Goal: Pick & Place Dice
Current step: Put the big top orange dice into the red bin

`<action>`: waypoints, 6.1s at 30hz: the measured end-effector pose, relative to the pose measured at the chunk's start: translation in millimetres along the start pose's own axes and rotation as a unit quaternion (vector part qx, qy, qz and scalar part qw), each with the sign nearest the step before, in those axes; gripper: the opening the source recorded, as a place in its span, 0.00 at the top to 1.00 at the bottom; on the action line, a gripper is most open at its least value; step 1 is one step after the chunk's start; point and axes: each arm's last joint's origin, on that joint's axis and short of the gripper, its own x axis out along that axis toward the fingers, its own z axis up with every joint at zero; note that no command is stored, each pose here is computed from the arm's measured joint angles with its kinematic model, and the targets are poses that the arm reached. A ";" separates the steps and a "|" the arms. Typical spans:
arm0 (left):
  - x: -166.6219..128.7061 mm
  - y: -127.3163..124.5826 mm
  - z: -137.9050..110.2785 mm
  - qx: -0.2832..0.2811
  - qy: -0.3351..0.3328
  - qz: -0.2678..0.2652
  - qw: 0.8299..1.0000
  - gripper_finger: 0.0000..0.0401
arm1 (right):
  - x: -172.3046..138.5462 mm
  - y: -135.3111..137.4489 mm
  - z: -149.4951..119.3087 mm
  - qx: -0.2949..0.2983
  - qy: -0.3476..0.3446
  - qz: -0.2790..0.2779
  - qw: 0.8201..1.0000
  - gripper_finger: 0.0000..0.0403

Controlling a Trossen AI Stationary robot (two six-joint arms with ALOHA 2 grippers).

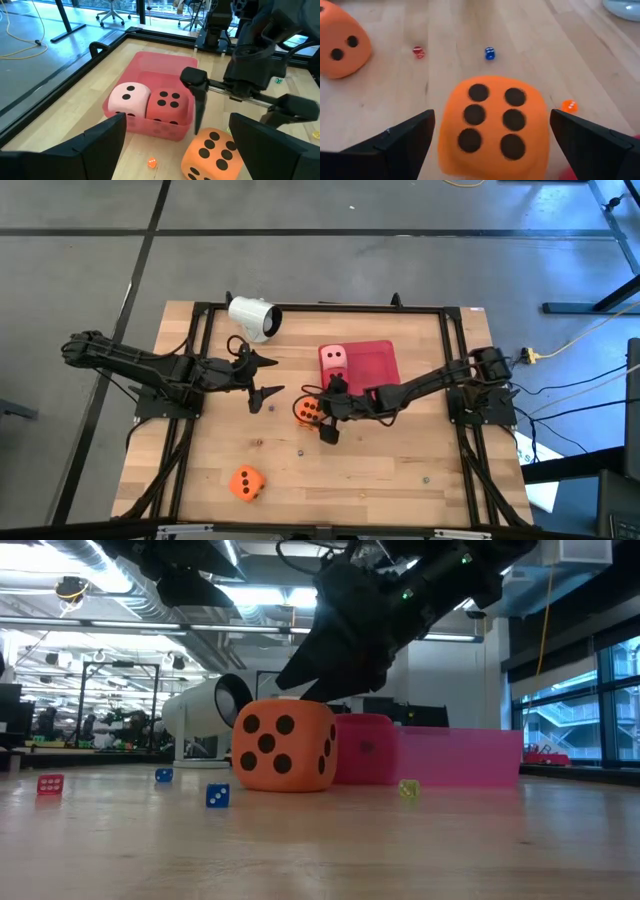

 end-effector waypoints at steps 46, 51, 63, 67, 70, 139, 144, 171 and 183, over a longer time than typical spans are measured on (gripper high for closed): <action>0.0 -0.1 0.0 0.000 0.000 0.000 1.000 0.13 | 12.8 0.0 -9.1 -0.042 0.016 0.031 0.998 0.02; 0.0 -0.1 0.0 0.000 0.000 0.000 1.000 0.13 | 12.9 -0.1 -8.8 -0.039 0.014 0.033 0.999 0.02; 0.0 -0.1 0.0 -0.001 0.000 0.000 1.000 0.13 | 13.7 0.0 -7.1 -0.024 0.009 0.063 0.998 0.03; 0.0 -0.1 0.0 -0.001 0.000 0.000 1.000 0.13 | 13.7 0.1 -7.0 -0.024 0.010 0.065 0.998 0.09; 0.0 -0.1 0.0 -0.001 0.000 0.000 1.000 0.13 | 12.9 0.0 -6.2 -0.024 0.010 0.070 0.997 0.12; -0.2 -2.9 -0.6 0.000 0.011 -0.049 0.999 0.13 | 9.1 -12.7 -2.1 -0.040 0.038 0.114 0.992 0.23; -0.2 -2.9 -0.6 0.000 0.011 -0.049 0.999 0.13 | 9.0 -12.4 -2.3 -0.043 0.039 0.116 0.992 0.18; -0.2 -2.9 -0.6 0.000 0.011 -0.049 0.999 0.13 | 8.7 -10.7 -1.7 -0.104 0.028 0.129 0.986 0.02; -0.2 -2.9 -0.6 0.001 0.011 -0.049 0.999 0.13 | -1.4 -2.2 38.7 -0.144 0.068 0.106 0.982 0.01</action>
